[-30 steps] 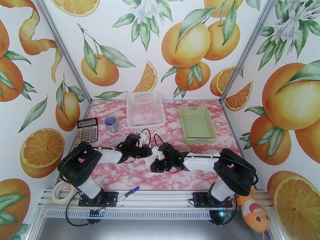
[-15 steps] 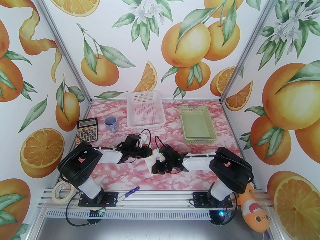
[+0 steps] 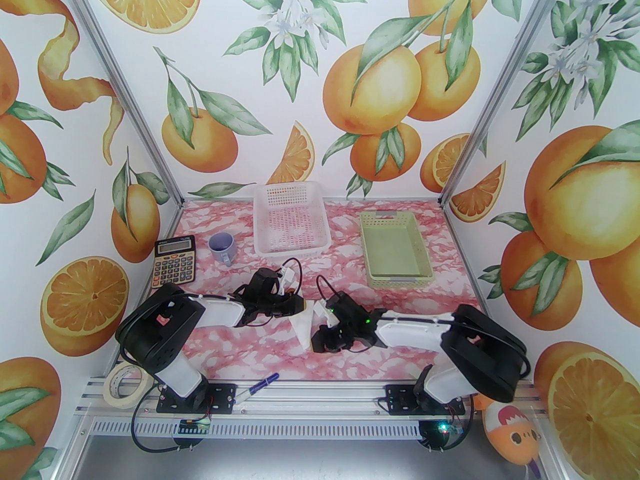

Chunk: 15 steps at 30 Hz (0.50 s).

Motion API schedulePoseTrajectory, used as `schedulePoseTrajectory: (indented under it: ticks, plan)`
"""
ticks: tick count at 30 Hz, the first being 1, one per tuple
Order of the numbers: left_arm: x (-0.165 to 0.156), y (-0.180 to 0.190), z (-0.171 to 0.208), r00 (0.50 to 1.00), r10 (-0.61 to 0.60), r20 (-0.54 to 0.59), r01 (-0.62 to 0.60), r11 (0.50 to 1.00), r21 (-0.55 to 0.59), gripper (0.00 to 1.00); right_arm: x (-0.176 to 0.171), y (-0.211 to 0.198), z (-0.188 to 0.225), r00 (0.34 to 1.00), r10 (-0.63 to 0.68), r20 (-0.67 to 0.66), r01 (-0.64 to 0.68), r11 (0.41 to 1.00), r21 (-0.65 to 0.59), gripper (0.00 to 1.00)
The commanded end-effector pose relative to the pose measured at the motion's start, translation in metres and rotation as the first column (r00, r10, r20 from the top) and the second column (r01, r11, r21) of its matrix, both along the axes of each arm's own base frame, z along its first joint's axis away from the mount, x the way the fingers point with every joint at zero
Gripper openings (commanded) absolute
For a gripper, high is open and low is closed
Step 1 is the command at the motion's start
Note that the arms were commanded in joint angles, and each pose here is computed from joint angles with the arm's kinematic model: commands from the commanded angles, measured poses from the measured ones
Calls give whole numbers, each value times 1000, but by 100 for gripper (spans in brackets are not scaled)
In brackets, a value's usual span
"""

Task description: Place the utensils on the paper napkin and roll it up

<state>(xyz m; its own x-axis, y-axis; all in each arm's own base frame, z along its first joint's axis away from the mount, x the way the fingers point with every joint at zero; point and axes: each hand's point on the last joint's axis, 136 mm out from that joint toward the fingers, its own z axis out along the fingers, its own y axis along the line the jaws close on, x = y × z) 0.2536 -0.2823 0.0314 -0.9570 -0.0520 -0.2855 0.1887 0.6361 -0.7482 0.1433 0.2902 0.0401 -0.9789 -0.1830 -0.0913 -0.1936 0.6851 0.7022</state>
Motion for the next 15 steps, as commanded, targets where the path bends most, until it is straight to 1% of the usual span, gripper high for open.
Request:
schedulePoseTrajectory:
  ticks: [1, 5, 7, 11, 15]
  plan:
    - [-1, 9, -10, 1000, 17, -3, -17, 999, 48, 18, 23, -6, 20, 997, -34, 75, 32, 999, 26, 17]
    - [-1, 9, -9, 1000, 17, -1, -17, 999, 45, 18, 49, 1, 39, 985, -83, 148, 70, 993, 91, 17]
    - [-1, 8, -10, 1000, 16, -4, -16, 999, 46, 18, 59, 8, 42, 982, -90, 168, 71, 991, 112, 15]
    - [-1, 8, -9, 1000, 16, -3, -16, 999, 42, 18, 75, 27, 38, 983, -83, 162, 61, 989, 138, 8]
    - [-1, 8, -9, 1000, 17, -3, -17, 999, 43, 18, 88, 31, 21, 982, -97, 160, 81, 991, 106, 4]
